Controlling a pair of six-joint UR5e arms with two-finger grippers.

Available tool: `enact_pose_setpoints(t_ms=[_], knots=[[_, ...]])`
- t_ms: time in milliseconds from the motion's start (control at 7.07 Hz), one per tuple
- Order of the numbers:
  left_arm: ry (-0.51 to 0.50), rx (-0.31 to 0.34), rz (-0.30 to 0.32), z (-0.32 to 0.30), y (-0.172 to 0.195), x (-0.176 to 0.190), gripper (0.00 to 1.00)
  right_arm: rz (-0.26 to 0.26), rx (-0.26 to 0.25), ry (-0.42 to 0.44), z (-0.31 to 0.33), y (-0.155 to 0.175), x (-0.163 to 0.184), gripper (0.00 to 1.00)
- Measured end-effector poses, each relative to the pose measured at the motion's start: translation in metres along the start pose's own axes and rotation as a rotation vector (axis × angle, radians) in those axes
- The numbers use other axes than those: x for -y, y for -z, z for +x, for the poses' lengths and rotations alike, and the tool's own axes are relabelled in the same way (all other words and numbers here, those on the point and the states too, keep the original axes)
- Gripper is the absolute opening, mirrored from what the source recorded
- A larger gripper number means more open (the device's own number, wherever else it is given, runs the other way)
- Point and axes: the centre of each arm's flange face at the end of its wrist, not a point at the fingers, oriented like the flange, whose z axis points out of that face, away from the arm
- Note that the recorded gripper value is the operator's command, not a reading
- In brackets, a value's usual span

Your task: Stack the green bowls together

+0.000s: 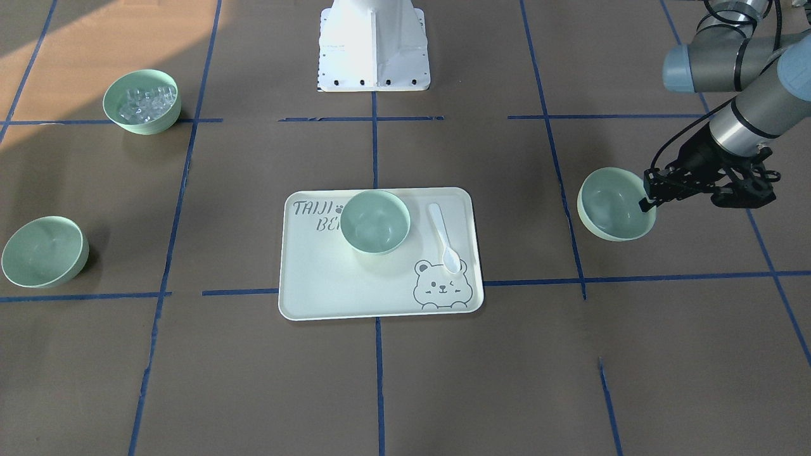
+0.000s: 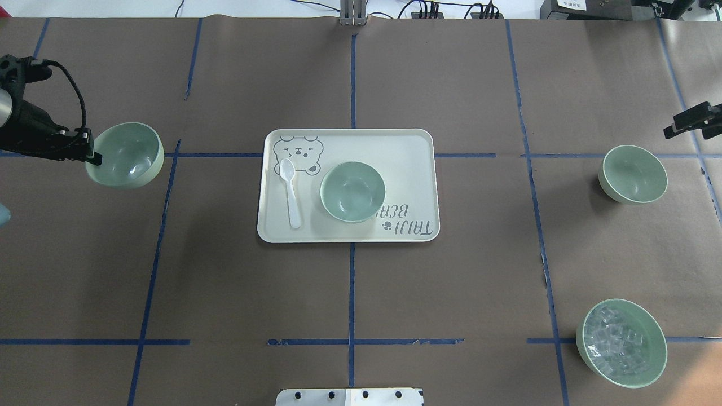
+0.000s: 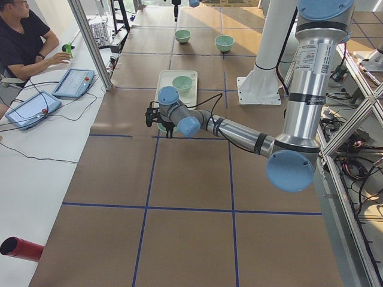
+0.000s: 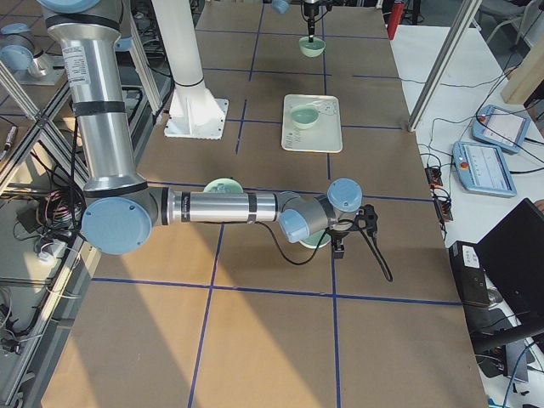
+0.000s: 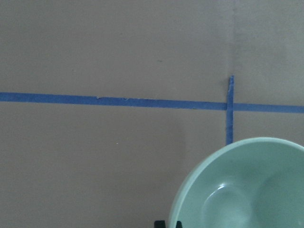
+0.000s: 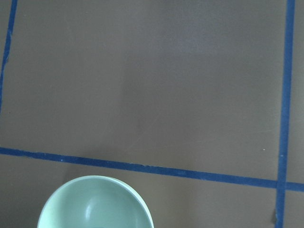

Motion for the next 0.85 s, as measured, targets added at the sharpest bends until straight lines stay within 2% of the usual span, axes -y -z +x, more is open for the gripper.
enact_pose_setpoints(t_ms=[142,283,425,566,708,849], knots=[[0.045,-0.017,0.012,0.021,0.007,0.007,0.0,0.011,0.005,-0.014,-0.006,-0.024,-0.014,1.0],[0.079,-0.03,0.021,0.035,0.012,0.012,0.0,0.016,0.006,-0.016,-0.007,-0.039,-0.027,0.94],[0.093,-0.038,0.025,0.044,0.014,0.014,0.0,0.014,0.004,-0.016,-0.006,-0.047,-0.035,0.55],[0.102,-0.045,0.027,0.05,0.016,0.016,0.0,0.01,0.002,-0.015,-0.005,-0.052,-0.039,0.09],[0.12,-0.052,0.029,0.059,0.017,0.019,0.0,0.007,0.001,-0.015,-0.005,-0.054,-0.041,0.0],[0.15,-0.062,0.029,0.073,0.016,0.021,0.0,0.005,0.003,-0.012,-0.005,-0.054,-0.042,0.0]])
